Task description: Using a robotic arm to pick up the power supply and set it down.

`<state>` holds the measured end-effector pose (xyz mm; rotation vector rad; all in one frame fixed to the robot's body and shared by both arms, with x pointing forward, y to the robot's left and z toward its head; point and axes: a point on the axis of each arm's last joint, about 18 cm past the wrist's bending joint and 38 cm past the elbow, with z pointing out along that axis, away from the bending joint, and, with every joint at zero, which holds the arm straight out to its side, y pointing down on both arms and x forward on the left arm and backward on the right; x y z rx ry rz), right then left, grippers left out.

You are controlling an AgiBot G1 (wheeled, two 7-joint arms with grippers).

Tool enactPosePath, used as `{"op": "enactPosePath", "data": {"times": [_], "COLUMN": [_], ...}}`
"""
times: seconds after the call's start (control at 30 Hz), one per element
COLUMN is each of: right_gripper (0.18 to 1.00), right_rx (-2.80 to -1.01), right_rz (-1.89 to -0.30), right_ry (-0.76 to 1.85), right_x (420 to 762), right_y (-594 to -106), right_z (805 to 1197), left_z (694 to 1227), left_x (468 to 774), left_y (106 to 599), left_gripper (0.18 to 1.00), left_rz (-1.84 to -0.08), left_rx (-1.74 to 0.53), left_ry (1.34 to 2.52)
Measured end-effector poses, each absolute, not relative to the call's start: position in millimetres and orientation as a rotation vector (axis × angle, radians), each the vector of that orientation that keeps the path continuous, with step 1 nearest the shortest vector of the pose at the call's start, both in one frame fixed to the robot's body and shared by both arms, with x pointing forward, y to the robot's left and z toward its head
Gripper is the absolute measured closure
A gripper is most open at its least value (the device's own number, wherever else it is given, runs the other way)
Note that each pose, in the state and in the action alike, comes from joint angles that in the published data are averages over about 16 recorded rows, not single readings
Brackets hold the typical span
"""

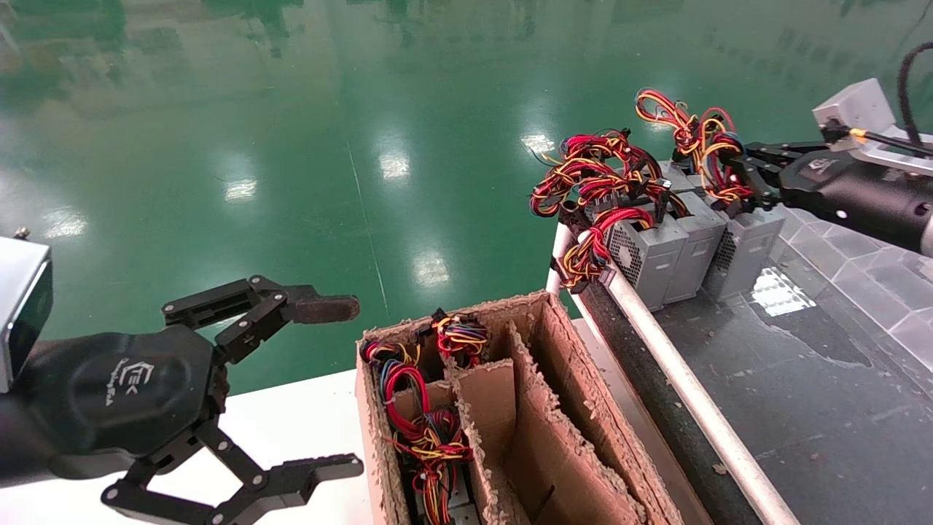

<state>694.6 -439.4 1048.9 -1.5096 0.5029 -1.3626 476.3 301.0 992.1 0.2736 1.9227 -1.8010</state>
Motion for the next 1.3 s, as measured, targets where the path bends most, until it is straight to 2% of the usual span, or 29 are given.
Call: {"op": "enactPosePath", "data": {"times": [0.37, 0.83, 1.0, 1.3], "right_gripper": [0.951, 0.943, 0.918, 0.813], "right_rx": [-1.502, -1.457, -1.447, -1.431], "right_rz": [-1.392, -1.453, -1.46, -1.428], "right_ry": [0.538, 0.643, 0.665, 0.655], "right_x": [714.4, 730.3, 731.3, 724.8], "right_y": [-421.9, -424.5, -427.6, -431.2], "right_z": [1048.2, 1047.0, 1047.0, 1051.4], "left_z": [992.1, 992.1, 992.1, 992.1], "left_x": [476.3, 476.3, 476.3, 476.3], "left_y": [301.0, 301.0, 301.0, 301.0], "left_gripper": [0.184, 0.184, 0.184, 0.184], "left_rz": [-1.801, -1.801, -1.801, -1.801], "left_rx": [0.274, 0.274, 0.274, 0.274], "left_ry": [1.923, 1.923, 1.923, 1.923]}}
